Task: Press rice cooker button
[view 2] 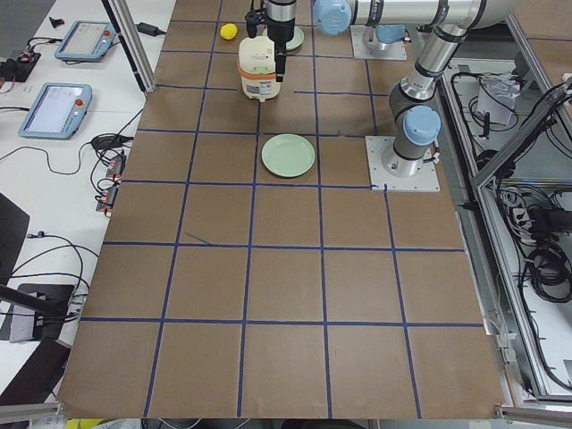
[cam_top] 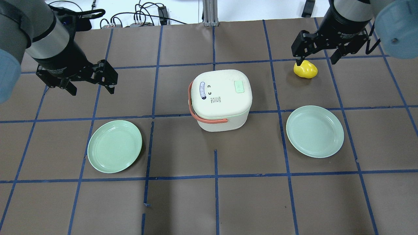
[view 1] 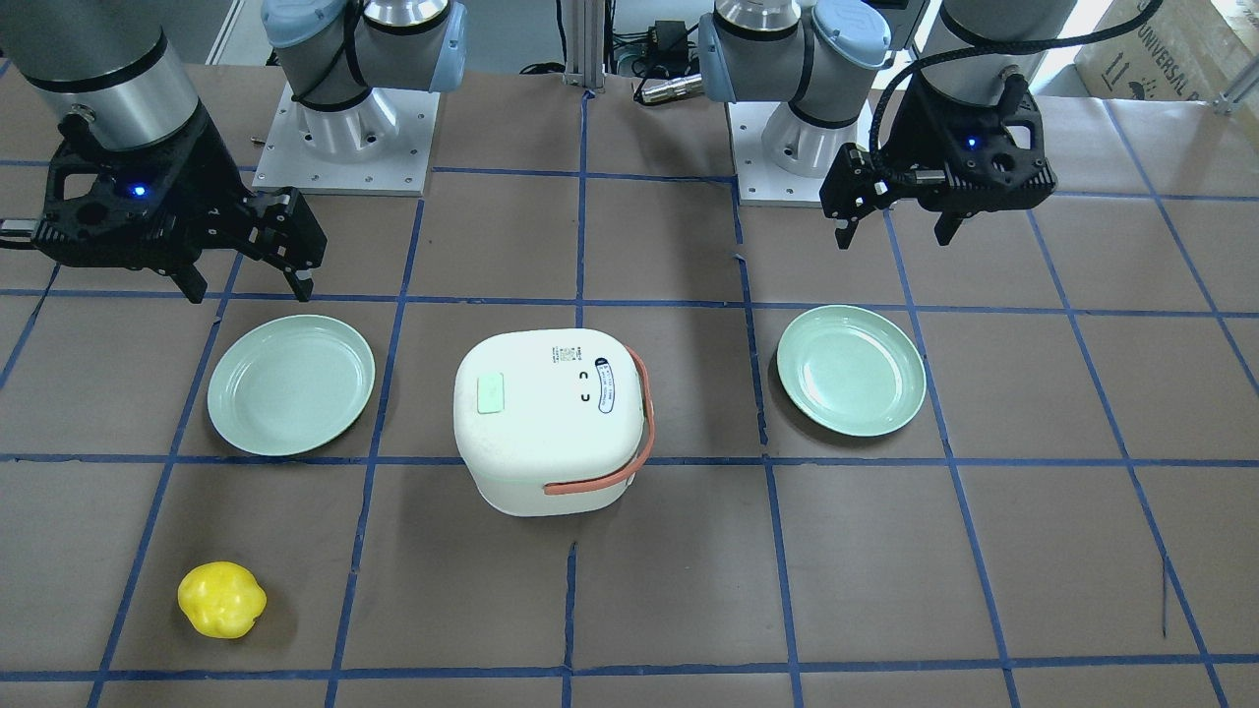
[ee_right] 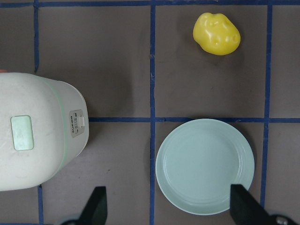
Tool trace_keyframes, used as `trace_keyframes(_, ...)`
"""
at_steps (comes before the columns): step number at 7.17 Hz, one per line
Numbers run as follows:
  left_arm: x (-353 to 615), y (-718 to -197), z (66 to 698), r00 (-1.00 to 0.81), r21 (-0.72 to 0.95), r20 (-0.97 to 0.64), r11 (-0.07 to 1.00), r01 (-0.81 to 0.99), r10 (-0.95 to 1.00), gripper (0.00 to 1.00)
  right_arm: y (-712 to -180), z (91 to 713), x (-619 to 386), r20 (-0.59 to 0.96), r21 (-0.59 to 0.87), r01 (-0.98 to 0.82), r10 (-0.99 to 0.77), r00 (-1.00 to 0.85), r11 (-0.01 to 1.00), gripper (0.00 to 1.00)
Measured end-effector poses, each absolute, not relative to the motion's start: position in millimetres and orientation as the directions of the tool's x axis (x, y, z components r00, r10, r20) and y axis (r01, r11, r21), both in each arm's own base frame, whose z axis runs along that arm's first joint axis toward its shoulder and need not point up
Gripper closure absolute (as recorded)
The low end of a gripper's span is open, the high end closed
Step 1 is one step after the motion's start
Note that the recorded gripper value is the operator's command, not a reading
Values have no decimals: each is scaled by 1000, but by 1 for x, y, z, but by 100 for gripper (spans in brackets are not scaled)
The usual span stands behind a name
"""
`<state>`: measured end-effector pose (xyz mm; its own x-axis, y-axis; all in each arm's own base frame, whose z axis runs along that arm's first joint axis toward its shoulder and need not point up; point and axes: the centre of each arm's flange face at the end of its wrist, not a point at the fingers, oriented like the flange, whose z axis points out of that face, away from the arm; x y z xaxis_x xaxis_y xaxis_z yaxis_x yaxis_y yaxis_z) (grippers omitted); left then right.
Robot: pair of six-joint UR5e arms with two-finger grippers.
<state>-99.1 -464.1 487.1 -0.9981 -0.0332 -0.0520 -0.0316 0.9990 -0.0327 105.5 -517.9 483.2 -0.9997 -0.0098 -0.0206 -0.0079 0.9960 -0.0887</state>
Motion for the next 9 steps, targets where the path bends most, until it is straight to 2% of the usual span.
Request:
trace_keyframes(1, -99, -464, 487, -998, -33, -52, 999, -32, -33, 0, -518, 483, 106, -24, -86, 16, 14, -1000, 996, 72)
trace_keyframes(2, -99, -464, 487, -998, -33, -52, 999, -32, -33, 0, -517, 483, 107, -33, -83, 56, 54, -998, 995, 82)
trace_keyframes(3, -99, -464, 487, -998, -33, -52, 999, -32, -33, 0, -517, 483, 108, -40, -79, 92, 89, -995, 993, 87)
trace_keyframes(5, -99, -464, 487, -998, -32, -52, 999, -32, -33, 0, -517, 480, 119, -24, -76, 88, 86, -996, 993, 89)
trace_keyframes(9, -99, -464, 487, -998, -33, -52, 999, -32, -33, 0, -510, 466, 197, 64, -83, -75, -70, -996, 994, 89)
